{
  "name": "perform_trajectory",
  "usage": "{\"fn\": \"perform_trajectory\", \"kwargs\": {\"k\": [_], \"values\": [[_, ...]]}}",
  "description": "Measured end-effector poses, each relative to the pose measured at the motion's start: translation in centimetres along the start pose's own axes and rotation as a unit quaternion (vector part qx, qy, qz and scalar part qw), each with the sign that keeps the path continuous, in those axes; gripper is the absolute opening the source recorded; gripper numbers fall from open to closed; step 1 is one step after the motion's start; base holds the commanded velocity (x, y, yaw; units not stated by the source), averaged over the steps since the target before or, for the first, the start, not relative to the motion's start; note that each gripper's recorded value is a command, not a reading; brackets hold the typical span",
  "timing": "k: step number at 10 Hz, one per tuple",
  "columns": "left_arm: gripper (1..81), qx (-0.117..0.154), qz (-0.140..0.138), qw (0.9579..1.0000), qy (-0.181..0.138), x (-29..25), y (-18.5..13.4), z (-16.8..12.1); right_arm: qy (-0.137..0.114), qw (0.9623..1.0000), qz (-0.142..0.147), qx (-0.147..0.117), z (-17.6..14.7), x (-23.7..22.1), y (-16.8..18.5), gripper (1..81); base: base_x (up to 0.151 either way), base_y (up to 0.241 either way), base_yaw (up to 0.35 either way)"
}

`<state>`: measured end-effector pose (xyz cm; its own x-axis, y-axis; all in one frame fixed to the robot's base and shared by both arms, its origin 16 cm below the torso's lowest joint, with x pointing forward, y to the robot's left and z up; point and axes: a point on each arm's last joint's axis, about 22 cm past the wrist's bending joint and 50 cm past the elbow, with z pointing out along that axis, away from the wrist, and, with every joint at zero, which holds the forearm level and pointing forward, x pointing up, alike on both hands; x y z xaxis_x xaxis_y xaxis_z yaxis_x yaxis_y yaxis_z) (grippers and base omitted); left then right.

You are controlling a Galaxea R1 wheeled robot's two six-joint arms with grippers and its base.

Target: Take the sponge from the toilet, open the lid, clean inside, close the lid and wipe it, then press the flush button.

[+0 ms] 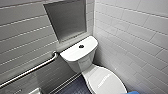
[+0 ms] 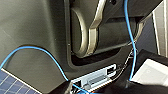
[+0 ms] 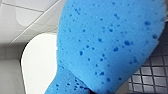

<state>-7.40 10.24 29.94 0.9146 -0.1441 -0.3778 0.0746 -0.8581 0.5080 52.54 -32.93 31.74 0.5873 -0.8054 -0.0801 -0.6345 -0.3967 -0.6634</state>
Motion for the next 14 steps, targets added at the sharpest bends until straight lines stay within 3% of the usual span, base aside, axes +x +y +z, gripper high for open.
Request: {"fn": "perform_trajectory", "kwargs": {"k": [4, 7, 10, 11, 12, 14], "values": [[81.1, -0.004, 0.011, 0.9999, 0.001, 0.2, 0.7, 0.2, -0.013, 0.9967, 0.026, -0.076, -7.4, -4.5, 11.2, 1.0, 0.0, 0.0, 0.0], [81.1, -0.004, 0.017, 0.9998, 0.004, 0.6, 0.7, 0.3, -0.077, 0.9919, 0.016, -0.099, -12.1, -11.6, 15.3, 1.0, 0.0, 0.0, 0.0], [81.1, -0.004, 0.024, 0.9997, 0.005, 0.8, 0.8, 0.3, -0.139, 0.9869, -0.001, -0.081, -14.0, -15.6, 12.5, 1.0, 0.0, 0.0, 0.0], [81.1, -0.005, 0.025, 0.9997, 0.005, 0.8, 0.8, 0.4, -0.165, 0.9834, -0.012, -0.074, -14.4, -17.3, 11.2, 1.0, 0.0, 0.0, 0.0], [81.1, -0.005, 0.025, 0.9997, 0.007, 0.9, 0.8, 0.3, -0.189, 0.9792, -0.026, -0.071, -14.6, -18.5, 10.0, 1.0, 0.0, 0.0, 0.0], [81.1, -0.007, 0.025, 0.9996, 0.008, 1.0, 1.2, 0.5, -0.208, 0.9743, -0.069, -0.051, -12.7, -17.5, 6.1, 1.0, 0.0, 0.0, 0.0]]}}
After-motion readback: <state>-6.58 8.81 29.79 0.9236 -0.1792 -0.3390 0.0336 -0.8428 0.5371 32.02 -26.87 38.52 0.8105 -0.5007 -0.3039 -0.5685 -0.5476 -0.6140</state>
